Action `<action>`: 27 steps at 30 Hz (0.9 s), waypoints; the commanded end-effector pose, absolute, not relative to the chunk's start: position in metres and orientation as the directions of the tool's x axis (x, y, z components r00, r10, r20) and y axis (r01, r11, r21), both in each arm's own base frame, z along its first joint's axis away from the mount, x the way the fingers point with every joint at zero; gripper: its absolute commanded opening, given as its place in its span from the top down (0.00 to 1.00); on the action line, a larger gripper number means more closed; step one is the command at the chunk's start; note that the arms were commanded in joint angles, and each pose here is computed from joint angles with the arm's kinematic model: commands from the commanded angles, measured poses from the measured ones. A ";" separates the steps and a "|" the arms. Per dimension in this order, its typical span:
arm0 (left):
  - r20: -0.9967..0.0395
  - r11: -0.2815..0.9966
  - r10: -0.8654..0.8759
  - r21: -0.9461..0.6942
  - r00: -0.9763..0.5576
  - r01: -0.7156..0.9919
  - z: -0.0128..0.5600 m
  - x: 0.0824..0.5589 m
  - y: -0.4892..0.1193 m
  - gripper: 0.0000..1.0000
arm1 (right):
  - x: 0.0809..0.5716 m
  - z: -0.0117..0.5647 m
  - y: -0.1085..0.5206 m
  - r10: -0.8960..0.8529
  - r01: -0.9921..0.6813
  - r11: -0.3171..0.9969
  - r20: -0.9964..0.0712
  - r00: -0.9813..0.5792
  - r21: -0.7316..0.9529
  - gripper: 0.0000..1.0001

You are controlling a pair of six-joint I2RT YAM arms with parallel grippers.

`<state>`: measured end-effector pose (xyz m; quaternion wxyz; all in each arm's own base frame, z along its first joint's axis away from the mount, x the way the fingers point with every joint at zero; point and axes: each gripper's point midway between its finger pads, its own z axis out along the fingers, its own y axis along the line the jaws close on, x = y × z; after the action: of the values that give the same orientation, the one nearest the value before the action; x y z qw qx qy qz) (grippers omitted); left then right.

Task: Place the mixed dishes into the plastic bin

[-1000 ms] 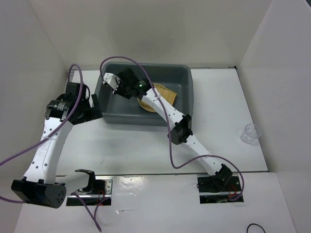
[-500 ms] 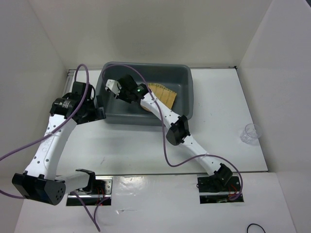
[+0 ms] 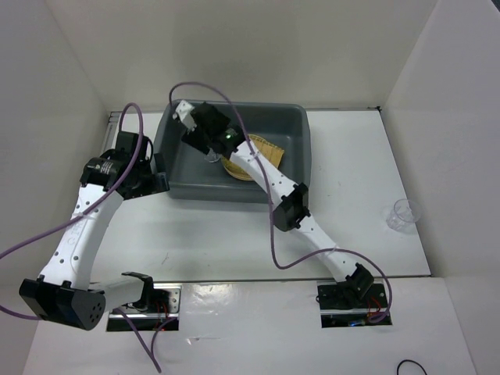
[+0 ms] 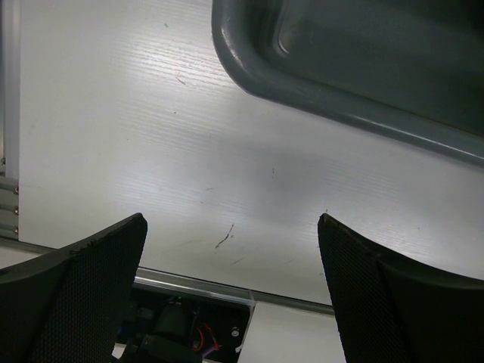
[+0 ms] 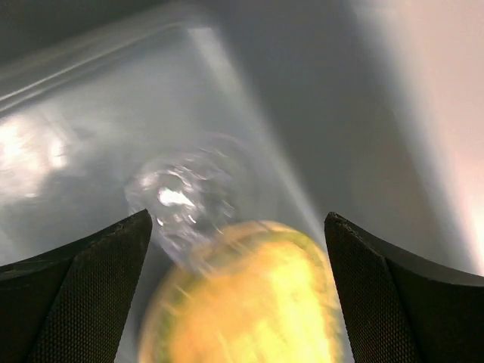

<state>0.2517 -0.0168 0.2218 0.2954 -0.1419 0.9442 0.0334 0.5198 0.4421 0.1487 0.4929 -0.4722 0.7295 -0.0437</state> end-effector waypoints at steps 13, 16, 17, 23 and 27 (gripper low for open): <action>-0.595 0.956 -0.246 -0.021 -0.765 -0.291 0.229 0.254 -0.015 0.00 | 0.441 0.327 0.055 -0.397 -0.283 0.918 -0.650 -0.648 -0.279 0.01; -0.595 0.956 -0.246 -0.021 -0.765 -0.291 0.229 0.254 -0.015 0.00 | 0.394 0.250 -0.004 -0.337 -0.268 0.941 -0.488 -0.805 -0.208 0.01; -0.595 0.956 -0.246 -0.021 -0.765 -0.291 0.229 0.254 -0.015 0.00 | 0.377 0.261 -0.021 -0.315 -0.222 0.947 -0.529 -0.788 -0.233 0.01; -0.641 0.951 -0.271 -0.063 -0.718 -0.302 0.241 0.244 -0.014 0.00 | 0.314 0.211 -0.092 -0.325 -0.076 0.884 -0.490 -0.808 -0.462 0.01; -0.643 0.959 -0.268 -0.108 -0.718 -0.261 0.242 0.237 -0.022 0.00 | 0.283 0.193 -0.127 -0.270 0.018 0.848 -0.462 -0.845 -0.529 0.01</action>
<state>0.2394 -0.0144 0.2356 0.3311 -0.1468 0.9319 0.0222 0.2634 -0.0927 0.1567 0.1815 -0.1093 0.9595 -0.1854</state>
